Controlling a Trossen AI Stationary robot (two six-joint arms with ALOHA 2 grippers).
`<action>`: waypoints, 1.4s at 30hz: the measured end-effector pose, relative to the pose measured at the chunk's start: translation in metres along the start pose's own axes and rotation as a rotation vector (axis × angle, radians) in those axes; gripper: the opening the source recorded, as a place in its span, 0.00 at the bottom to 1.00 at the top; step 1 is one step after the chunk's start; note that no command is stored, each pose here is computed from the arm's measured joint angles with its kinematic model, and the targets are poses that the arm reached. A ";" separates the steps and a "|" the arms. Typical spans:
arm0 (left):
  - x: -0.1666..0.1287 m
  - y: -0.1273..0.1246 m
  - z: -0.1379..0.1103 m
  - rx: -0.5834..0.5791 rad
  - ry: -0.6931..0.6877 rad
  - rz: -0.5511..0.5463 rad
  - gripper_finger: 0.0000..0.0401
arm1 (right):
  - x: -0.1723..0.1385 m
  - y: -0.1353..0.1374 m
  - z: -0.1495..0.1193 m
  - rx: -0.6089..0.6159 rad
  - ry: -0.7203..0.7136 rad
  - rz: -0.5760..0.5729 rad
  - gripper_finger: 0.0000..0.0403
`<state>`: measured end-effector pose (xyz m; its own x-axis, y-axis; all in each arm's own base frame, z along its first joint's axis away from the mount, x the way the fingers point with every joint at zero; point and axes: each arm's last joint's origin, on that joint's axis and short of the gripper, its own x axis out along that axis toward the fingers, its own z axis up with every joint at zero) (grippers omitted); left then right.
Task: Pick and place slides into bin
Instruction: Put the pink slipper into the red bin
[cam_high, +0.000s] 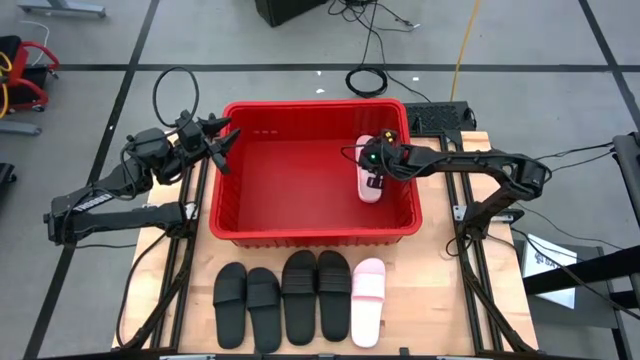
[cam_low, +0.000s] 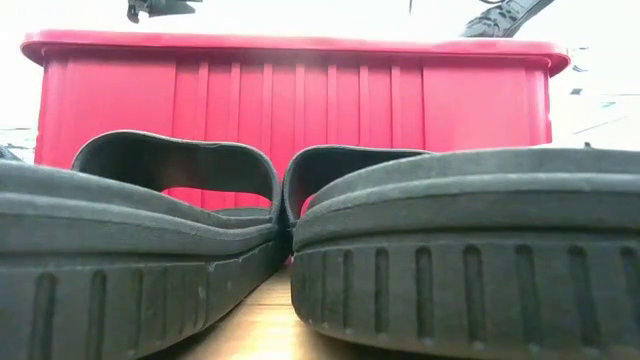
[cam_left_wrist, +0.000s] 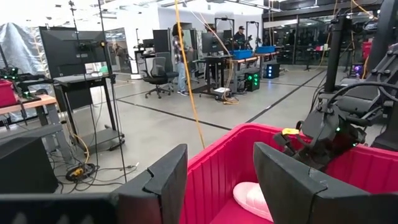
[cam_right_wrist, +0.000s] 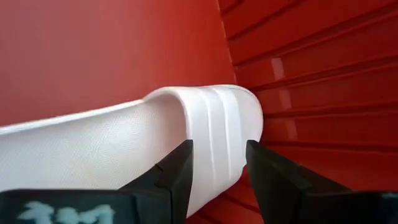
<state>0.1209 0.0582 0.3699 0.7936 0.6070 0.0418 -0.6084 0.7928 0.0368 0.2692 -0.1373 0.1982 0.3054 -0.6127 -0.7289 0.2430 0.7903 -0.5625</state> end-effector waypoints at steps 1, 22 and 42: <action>0.000 0.000 0.000 0.000 0.000 0.000 0.47 | 0.000 0.000 -0.001 -0.002 0.007 0.004 0.34; 0.000 0.000 -0.002 0.010 0.024 0.000 0.47 | -0.055 -0.028 0.005 0.083 -0.231 -0.043 0.34; -0.001 -0.007 -0.002 -0.092 0.024 -0.195 0.47 | -0.153 -0.020 0.020 0.177 -0.701 -0.042 0.33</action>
<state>0.1240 0.0520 0.3676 0.8970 0.4417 0.0188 -0.4404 0.8964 -0.0494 0.2355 -0.0596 0.3288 0.7968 -0.5488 -0.2527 0.3947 0.7895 -0.4699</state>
